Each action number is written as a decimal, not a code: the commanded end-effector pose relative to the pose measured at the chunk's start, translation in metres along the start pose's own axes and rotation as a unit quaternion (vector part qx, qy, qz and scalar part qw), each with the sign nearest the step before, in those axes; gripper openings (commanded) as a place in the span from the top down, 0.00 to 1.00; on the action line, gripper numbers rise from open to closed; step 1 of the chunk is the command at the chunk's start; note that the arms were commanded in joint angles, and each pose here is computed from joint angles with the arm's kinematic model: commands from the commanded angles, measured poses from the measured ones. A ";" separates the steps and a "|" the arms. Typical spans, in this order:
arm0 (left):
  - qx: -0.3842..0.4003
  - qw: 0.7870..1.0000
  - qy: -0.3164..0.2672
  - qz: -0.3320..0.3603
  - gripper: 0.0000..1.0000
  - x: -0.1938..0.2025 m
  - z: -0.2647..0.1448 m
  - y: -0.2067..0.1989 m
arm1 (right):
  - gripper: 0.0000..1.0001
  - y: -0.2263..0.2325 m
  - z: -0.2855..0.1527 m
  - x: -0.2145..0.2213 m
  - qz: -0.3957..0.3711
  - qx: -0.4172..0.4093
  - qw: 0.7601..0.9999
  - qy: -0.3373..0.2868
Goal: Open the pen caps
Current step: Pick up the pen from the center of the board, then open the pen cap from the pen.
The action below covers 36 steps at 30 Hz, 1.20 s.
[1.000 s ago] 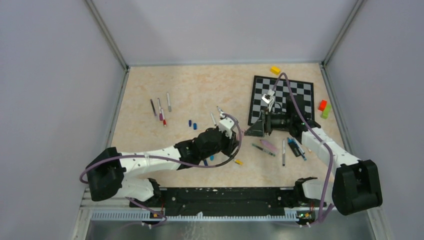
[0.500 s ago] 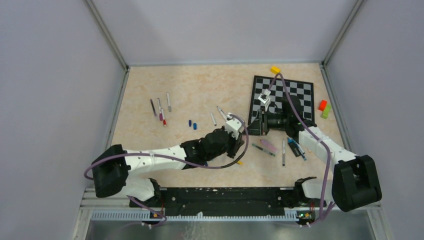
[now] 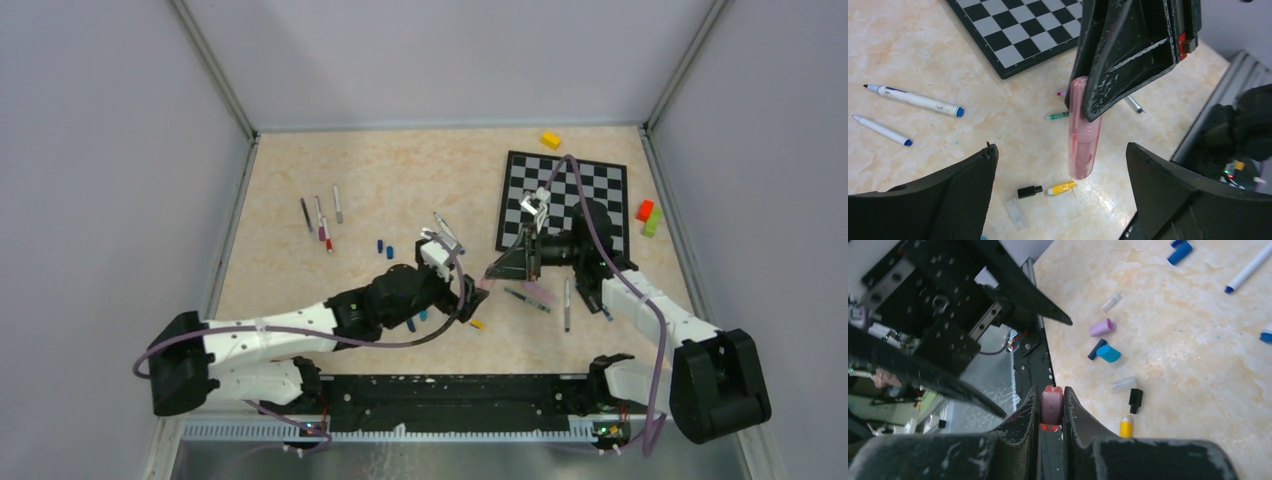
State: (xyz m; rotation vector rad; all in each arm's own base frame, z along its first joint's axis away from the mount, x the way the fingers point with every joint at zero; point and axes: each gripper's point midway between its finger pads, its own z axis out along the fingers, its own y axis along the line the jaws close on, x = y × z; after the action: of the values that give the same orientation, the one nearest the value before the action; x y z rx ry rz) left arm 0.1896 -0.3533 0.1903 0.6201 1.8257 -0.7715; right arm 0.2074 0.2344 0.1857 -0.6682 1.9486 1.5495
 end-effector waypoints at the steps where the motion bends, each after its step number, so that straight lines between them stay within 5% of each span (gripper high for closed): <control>1: 0.088 0.992 -0.086 -0.027 0.01 -0.030 -0.040 -0.015 | 1.00 0.045 -0.013 -0.006 -0.140 -0.090 0.986 -0.016; 8: 0.217 0.966 -0.139 -0.031 0.01 -0.038 -0.091 -0.039 | 1.00 0.061 -0.019 0.002 -0.200 -0.141 0.970 0.000; 14: 0.261 0.960 -0.093 -0.037 0.03 -0.021 -0.076 -0.058 | 1.00 0.068 -0.022 0.004 -0.215 -0.158 0.964 0.006; 30: 0.282 0.957 -0.054 -0.044 0.28 -0.010 -0.027 -0.075 | 1.00 0.072 -0.025 0.011 -0.233 -0.176 0.956 0.014; 33: 0.279 0.958 -0.047 -0.050 0.44 -0.007 -0.022 -0.075 | 1.00 0.072 -0.025 0.012 -0.234 -0.179 0.955 0.016; 36: 0.277 0.959 -0.038 -0.055 0.72 -0.004 -0.019 -0.072 | 1.00 0.072 -0.025 0.013 -0.235 -0.181 0.955 0.017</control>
State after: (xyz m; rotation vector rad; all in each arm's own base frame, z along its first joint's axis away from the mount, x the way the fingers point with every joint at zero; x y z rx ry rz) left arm 0.1232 -0.3792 0.1887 0.8529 1.6621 -1.3368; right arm 0.1491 0.2261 0.2219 -1.1474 1.4862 1.6317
